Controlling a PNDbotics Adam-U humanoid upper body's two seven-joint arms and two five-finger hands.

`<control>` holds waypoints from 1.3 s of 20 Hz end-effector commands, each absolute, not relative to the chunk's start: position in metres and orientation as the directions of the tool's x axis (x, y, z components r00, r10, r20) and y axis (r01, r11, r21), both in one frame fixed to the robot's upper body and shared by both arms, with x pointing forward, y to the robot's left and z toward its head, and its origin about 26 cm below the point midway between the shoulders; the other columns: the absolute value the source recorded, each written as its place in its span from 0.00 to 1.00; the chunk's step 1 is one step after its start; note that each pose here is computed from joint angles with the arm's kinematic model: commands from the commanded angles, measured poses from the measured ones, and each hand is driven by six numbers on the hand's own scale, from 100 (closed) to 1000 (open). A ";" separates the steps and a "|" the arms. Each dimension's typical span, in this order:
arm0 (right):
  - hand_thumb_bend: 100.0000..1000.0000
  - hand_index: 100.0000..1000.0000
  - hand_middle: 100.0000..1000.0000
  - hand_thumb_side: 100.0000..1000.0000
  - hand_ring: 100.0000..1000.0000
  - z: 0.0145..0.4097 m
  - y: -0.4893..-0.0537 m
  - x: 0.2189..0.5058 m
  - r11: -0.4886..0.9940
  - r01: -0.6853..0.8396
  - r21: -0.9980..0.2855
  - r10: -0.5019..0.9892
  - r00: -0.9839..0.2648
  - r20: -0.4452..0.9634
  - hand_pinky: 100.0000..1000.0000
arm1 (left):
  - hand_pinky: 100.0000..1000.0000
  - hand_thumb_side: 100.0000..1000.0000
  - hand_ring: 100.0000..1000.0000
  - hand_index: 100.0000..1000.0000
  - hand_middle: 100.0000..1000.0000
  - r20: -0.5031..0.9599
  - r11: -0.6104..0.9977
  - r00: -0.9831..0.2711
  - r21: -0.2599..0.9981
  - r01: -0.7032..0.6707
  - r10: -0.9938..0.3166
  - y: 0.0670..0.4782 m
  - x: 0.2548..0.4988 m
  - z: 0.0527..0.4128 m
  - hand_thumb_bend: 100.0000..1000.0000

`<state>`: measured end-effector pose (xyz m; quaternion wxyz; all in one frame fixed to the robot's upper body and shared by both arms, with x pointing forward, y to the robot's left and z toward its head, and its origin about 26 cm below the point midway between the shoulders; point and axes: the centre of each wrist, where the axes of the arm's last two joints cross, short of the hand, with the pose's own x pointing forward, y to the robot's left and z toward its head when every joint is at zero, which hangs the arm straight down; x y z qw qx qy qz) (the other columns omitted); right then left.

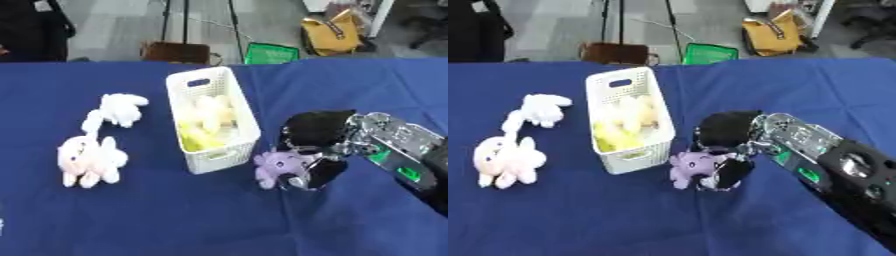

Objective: Pick up objects on the table and place them in the box.

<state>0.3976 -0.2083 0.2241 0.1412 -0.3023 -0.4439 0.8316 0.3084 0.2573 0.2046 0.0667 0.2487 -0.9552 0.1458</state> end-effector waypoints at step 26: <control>0.05 0.59 0.36 0.78 0.75 0.342 -0.226 0.322 -0.427 0.287 -0.858 0.567 -0.654 -0.501 0.89 | 0.48 0.47 0.48 0.72 0.69 0.161 0.834 -0.869 -0.246 -0.494 -0.467 0.261 0.305 0.210 0.00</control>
